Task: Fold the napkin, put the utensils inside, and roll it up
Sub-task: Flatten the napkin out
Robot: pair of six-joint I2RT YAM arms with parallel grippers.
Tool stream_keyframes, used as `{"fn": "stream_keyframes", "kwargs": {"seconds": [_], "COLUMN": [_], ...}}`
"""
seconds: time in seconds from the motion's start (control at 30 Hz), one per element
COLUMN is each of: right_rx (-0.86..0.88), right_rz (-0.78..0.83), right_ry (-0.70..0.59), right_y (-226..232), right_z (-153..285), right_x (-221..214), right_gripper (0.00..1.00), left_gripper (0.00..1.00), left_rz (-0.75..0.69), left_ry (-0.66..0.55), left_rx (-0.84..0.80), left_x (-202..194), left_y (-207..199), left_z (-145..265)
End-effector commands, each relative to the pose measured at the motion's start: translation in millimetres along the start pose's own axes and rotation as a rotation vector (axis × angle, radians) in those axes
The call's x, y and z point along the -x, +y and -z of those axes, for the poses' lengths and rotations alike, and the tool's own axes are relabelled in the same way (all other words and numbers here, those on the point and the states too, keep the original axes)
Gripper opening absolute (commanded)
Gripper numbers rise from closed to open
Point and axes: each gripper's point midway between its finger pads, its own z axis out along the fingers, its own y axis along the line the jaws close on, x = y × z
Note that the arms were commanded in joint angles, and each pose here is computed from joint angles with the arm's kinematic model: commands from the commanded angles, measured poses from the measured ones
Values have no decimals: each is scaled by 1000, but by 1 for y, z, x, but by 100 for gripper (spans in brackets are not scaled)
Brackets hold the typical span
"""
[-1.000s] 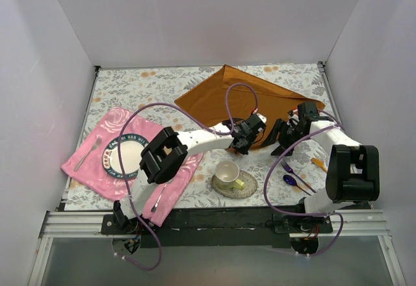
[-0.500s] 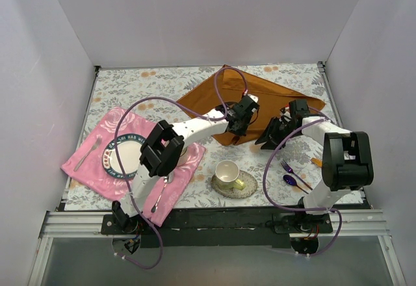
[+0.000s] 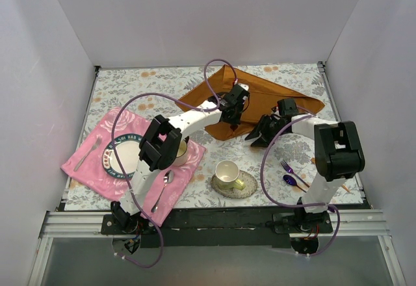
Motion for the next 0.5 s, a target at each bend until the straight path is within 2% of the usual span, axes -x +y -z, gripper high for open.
{"fn": "stream_keyframes", "kwargs": {"seconds": [0.0,0.13,0.17,0.27,0.47], "right_rx": [49,58,50,17,-23], "right_rz": [18,-20,-51,-115,-187], "right_ry": [-47,-49,-45,-57,-93], "right_y": [25,27,27,24,22], "right_z": [-10,-18,-20,-21,-25], "right_x": [24,30,30,31,34], "right_gripper": [52,55,55,55,52], "left_gripper": [8,33,36,42,46], "left_rz": [2,9,11,43,109], "left_ry": [-37,-37,-36,-53,-99], "left_rx": [-51,-50,-40,-29,-30], "left_x": [16,18,17,26,49], "left_y": [-10,-9,-7,-1,11], "left_z": [3,5,7,16,33]}}
